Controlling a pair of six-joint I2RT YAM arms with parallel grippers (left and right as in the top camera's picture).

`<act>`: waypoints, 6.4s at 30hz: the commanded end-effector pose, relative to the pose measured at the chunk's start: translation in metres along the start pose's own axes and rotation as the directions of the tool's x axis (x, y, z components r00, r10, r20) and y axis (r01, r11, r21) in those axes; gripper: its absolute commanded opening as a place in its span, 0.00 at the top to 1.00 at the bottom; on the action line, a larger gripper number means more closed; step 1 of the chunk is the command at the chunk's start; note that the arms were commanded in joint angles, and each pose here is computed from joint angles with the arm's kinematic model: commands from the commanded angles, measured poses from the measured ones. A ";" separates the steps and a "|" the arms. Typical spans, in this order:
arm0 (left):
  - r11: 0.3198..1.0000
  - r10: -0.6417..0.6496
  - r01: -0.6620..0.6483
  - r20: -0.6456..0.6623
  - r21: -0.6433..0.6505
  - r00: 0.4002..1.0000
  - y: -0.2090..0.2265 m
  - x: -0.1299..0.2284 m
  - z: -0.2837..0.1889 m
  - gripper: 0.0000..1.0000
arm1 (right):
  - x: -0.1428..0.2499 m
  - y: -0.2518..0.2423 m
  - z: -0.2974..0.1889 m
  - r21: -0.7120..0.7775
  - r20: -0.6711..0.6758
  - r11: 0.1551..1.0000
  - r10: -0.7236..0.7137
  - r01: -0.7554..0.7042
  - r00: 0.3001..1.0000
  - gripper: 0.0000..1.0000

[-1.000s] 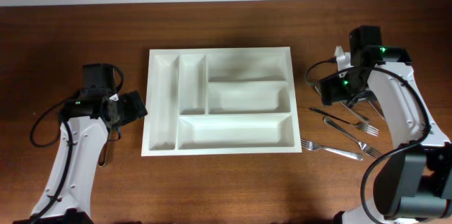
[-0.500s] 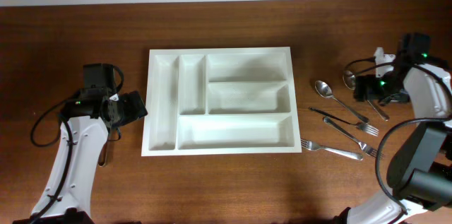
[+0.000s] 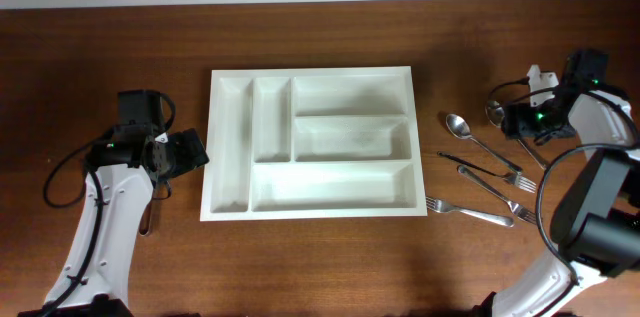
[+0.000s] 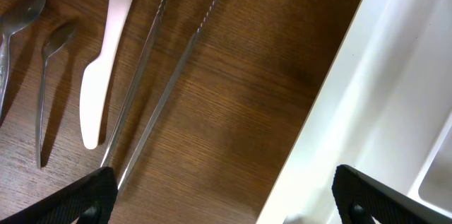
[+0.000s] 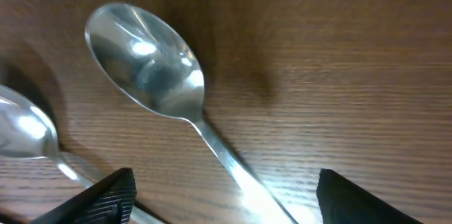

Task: Pack container
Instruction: 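Move the right gripper over the upper silver spoon, then grasp the upper silver spoon with the right gripper and lift, then carry the spoon to the tray's top-right compartment and release, then move the right gripper to the second silver spoon and grasp it, then place the second spoon in the top-right compartment beside the first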

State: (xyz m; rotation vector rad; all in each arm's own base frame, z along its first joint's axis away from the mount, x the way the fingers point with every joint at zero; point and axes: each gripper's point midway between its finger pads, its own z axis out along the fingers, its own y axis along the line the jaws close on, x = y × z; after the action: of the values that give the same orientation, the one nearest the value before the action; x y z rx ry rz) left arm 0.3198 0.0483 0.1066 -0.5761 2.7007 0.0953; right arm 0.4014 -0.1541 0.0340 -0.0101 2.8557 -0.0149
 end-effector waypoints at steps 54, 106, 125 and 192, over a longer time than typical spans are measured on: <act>1.000 0.010 -0.010 0.017 -0.007 1.000 0.001 -0.007 -0.003 0.01 | -0.082 0.064 -0.119 -0.007 0.286 0.998 -0.053 0.058 0.957 0.96; 1.000 0.010 -0.010 0.017 -0.007 1.000 0.001 -0.007 -0.003 0.01 | -0.088 0.107 -0.162 -0.016 0.253 0.997 -0.068 0.075 0.965 0.34; 1.000 0.010 -0.010 0.017 -0.007 1.000 0.001 -0.007 -0.003 0.01 | 0.005 0.095 -0.020 -0.137 -0.178 0.968 -0.235 0.212 0.956 0.48; 1.000 0.010 -0.010 0.017 -0.007 1.000 0.001 -0.007 -0.003 0.01 | -0.094 0.298 -0.148 -0.024 0.314 0.741 -0.632 0.671 0.709 0.96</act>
State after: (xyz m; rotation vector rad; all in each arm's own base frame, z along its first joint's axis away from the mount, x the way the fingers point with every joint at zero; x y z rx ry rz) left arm 0.3199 0.0483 0.1065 -0.5726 2.7019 0.0961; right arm 0.4469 0.1187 0.2081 -0.8118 2.4613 0.0140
